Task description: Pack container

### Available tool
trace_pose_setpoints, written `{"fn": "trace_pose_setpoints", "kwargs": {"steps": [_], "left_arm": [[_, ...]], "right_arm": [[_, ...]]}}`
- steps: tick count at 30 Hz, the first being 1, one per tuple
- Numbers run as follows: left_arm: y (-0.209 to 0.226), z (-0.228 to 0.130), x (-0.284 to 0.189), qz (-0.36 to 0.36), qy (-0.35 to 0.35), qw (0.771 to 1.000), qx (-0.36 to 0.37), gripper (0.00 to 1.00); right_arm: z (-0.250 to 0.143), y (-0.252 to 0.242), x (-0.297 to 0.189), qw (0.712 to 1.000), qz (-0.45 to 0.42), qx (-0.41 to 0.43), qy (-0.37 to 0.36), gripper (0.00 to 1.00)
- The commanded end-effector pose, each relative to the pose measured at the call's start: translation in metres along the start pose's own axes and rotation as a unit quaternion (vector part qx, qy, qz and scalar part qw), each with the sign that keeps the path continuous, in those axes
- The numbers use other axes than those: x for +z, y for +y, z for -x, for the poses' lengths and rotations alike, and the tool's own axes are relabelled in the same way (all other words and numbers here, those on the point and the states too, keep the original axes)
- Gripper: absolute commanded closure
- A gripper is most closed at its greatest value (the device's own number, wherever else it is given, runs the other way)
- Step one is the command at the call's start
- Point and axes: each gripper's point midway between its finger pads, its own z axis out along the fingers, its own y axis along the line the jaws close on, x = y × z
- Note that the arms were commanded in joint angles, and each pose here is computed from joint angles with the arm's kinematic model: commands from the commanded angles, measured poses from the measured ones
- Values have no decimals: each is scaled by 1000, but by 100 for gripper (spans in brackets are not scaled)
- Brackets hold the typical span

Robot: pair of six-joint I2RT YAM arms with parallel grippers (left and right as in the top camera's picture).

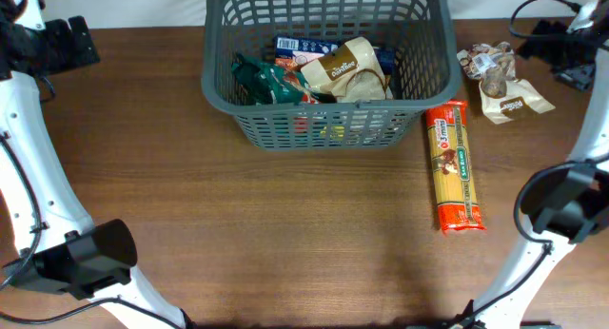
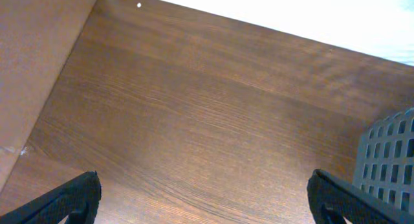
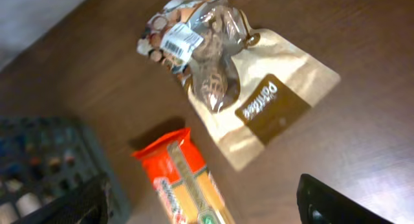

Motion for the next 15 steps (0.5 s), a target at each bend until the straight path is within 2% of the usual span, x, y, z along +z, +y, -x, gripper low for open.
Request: {"fn": "trace_pose_setpoints", "kwargs": {"steps": [1,12,15], "left_arm": [[3,-2,2,2,4,1000,-8,1],[3,-2,2,2,4,1000,-8,1],[3,-2,2,2,4,1000,-8,1]], "right_arm": [[1,1,20,1000,5,-2,9,8],[-18,11,90,993,8,-101,61,8],[-18,7,105,991,-20,-117,63,9]]}}
